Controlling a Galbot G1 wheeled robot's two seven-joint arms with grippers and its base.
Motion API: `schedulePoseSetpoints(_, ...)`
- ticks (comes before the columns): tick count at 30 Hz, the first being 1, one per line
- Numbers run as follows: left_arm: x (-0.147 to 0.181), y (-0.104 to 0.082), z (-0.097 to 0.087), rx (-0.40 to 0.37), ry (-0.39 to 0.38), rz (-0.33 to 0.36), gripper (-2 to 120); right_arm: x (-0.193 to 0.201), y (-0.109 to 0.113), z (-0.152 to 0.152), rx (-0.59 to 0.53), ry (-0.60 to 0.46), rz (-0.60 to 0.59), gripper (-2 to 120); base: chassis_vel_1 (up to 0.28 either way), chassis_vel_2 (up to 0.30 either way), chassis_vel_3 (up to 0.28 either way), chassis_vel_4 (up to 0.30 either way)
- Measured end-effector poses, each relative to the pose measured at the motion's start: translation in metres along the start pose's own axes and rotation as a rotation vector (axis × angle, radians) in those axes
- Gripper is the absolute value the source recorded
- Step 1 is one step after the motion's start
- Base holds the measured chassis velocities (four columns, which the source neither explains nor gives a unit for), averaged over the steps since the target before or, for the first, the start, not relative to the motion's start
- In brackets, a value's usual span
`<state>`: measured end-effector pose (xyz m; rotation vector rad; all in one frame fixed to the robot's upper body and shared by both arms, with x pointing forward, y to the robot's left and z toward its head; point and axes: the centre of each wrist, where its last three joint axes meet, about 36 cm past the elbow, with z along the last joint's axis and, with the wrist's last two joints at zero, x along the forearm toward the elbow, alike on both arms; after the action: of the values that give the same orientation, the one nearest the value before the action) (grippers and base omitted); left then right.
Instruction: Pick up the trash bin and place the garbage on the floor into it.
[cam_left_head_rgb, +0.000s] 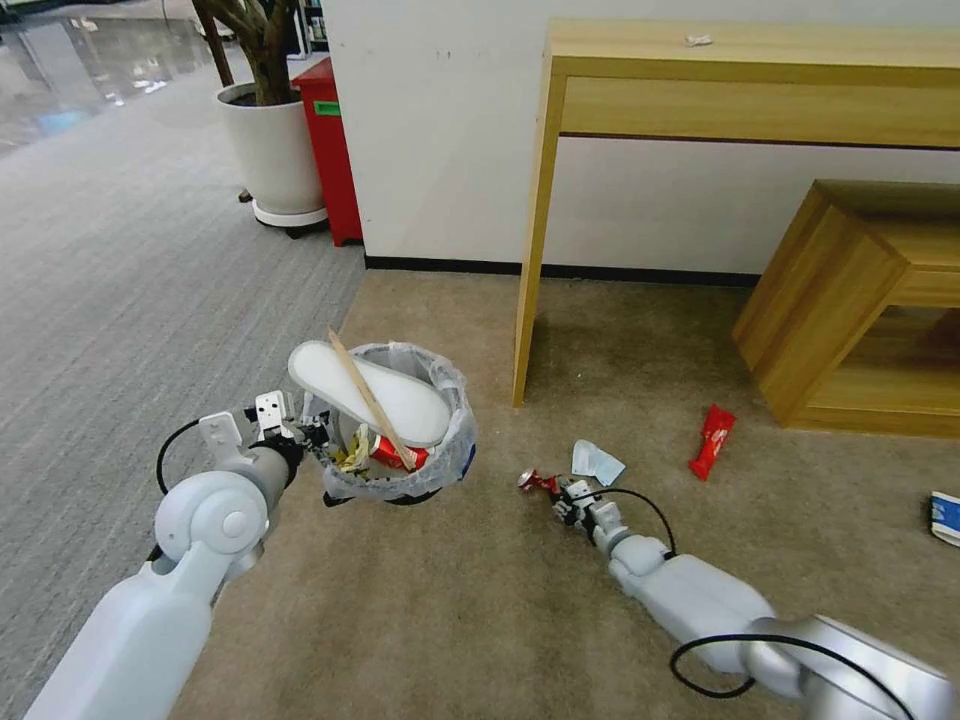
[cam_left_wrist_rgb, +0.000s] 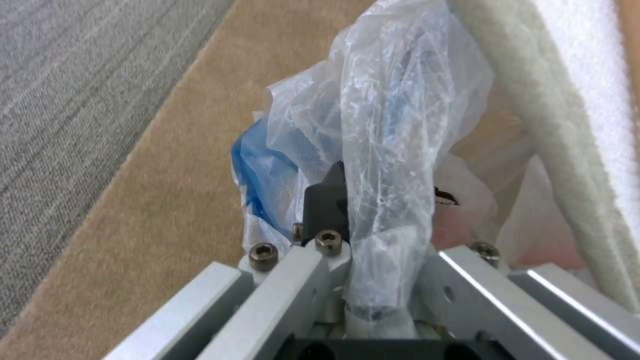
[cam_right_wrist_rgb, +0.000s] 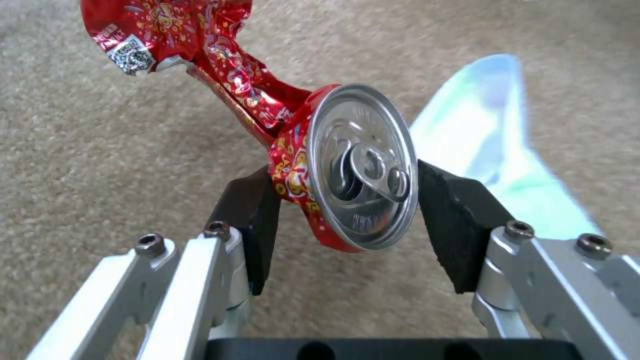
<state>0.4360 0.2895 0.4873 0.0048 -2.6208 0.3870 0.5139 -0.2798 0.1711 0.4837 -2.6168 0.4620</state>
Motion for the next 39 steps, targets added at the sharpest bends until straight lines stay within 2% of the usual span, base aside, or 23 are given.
schedulePoseSetpoints(6,-0.011,0.005,0.007,-0.014,0.028,-0.024,0,0.019,-0.016,-0.006,-0.006,-0.035,0.027,47,0.000,0.000,0.000,0.000)
schedulePoseSetpoints(9,-0.018,0.005,0.014,-0.029,0.052,-0.030,0,0.037,-0.021,-0.025,-0.017,-0.094,0.037,47,0.000,0.000,0.000,0.000)
schedulePoseSetpoints(16,-0.025,0.008,0.010,-0.036,0.064,-0.037,0,0.053,-0.039,-0.051,-0.003,-0.177,0.055,47,0.000,0.000,0.000,0.000)
schedulePoseSetpoints(20,-0.028,0.007,0.007,-0.047,0.074,-0.037,0,0.068,-0.049,-0.083,-0.013,-0.242,0.058,47,0.000,0.000,0.000,0.000)
schedulePoseSetpoints(21,-0.030,0.006,0.007,-0.053,0.079,-0.037,0,0.076,-0.054,-0.100,-0.017,-0.275,0.059,47,0.000,0.000,0.000,0.000)
schedulePoseSetpoints(24,-0.033,0.004,0.007,-0.056,0.083,-0.036,0,0.086,-0.061,-0.118,-0.018,-0.308,0.060,47,0.000,0.000,0.000,0.000)
schedulePoseSetpoints(25,-0.036,0.002,0.007,-0.057,0.086,-0.036,0,0.097,-0.069,-0.136,-0.020,-0.337,0.063,47,0.000,0.000,0.000,0.000)
schedulePoseSetpoints(26,-0.036,0.002,0.007,-0.057,0.086,-0.036,0,0.097,-0.069,-0.136,-0.020,-0.337,0.063,47,0.000,0.000,0.000,0.000)
schedulePoseSetpoints(29,-0.041,-0.002,0.007,-0.059,0.095,-0.031,0,0.118,-0.081,-0.173,-0.015,-0.399,0.055,47,0.000,0.000,0.000,0.000)
schedulePoseSetpoints(30,-0.041,-0.002,0.007,-0.059,0.095,-0.031,0,0.118,-0.081,-0.173,-0.015,-0.399,0.055,47,0.000,0.000,0.000,0.000)
schedulePoseSetpoints(34,-0.047,-0.008,0.004,-0.059,0.101,-0.020,0,0.141,-0.077,-0.227,-0.022,-0.488,0.004,47,0.000,0.000,0.000,0.000)
schedulePoseSetpoints(35,-0.047,-0.008,0.004,-0.059,0.101,-0.020,0,0.141,-0.077,-0.227,-0.022,-0.488,0.004,47,0.000,0.000,0.000,0.000)
schedulePoseSetpoints(39,-0.049,-0.013,0.002,-0.065,0.106,-0.004,0,0.152,-0.059,-0.259,-0.039,-0.544,-0.080,47,0.000,0.000,0.000,0.000)
